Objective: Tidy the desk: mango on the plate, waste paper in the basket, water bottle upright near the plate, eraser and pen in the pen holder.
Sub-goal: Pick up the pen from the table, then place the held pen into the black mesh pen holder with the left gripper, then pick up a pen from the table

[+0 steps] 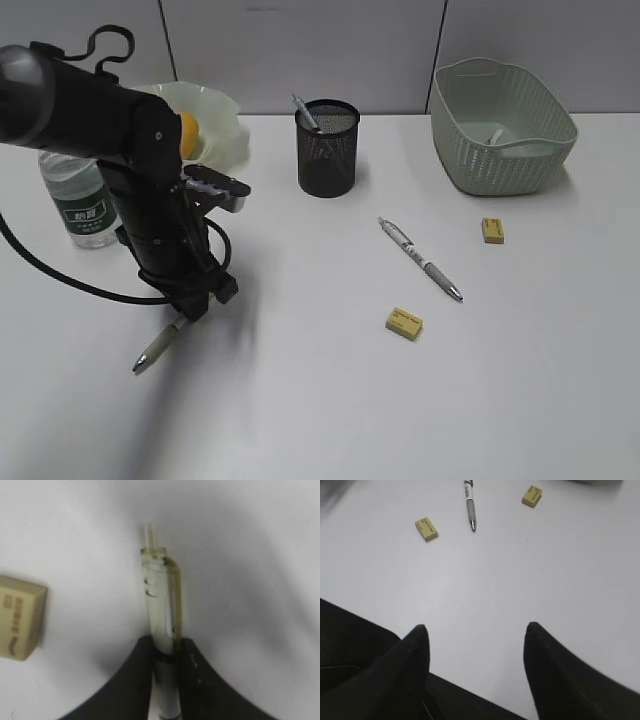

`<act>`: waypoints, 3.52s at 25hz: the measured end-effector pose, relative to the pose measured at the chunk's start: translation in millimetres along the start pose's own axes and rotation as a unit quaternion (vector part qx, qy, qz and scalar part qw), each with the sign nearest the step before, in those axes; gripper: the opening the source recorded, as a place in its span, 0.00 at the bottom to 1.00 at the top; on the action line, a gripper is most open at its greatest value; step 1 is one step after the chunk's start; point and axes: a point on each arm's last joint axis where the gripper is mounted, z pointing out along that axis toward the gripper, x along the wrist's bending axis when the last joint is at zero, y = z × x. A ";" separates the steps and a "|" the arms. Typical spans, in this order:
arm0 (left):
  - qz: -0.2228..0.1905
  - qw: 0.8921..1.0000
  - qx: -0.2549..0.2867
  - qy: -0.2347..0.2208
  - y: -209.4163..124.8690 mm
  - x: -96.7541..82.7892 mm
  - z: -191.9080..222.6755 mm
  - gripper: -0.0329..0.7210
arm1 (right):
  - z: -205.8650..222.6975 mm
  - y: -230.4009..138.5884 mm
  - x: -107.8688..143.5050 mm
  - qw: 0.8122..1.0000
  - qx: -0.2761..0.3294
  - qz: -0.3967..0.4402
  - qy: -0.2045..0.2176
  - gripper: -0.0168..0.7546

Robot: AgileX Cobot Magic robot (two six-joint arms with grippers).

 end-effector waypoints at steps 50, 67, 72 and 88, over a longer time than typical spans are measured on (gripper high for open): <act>-0.114 0.846 -0.520 -0.031 168.4 7.2 -85.6 0.20 | 2.1 0.0 -0.8 1.000 -0.007 -0.005 -0.005 0.64; -0.105 0.855 -0.507 -0.036 170.1 -3.5 -72.2 0.58 | 2.1 0.1 -0.9 1.000 -0.008 -0.005 -0.006 0.64; -0.098 0.844 -0.527 -0.036 165.8 -5.1 -104.4 0.65 | 2.3 -0.1 -0.9 1.000 -0.007 -0.005 -0.006 0.64; 0.017 0.975 -0.221 -0.015 81.3 -18.4 -171.7 0.62 | 2.3 0.0 -0.9 1.000 -0.007 -0.005 -0.006 0.64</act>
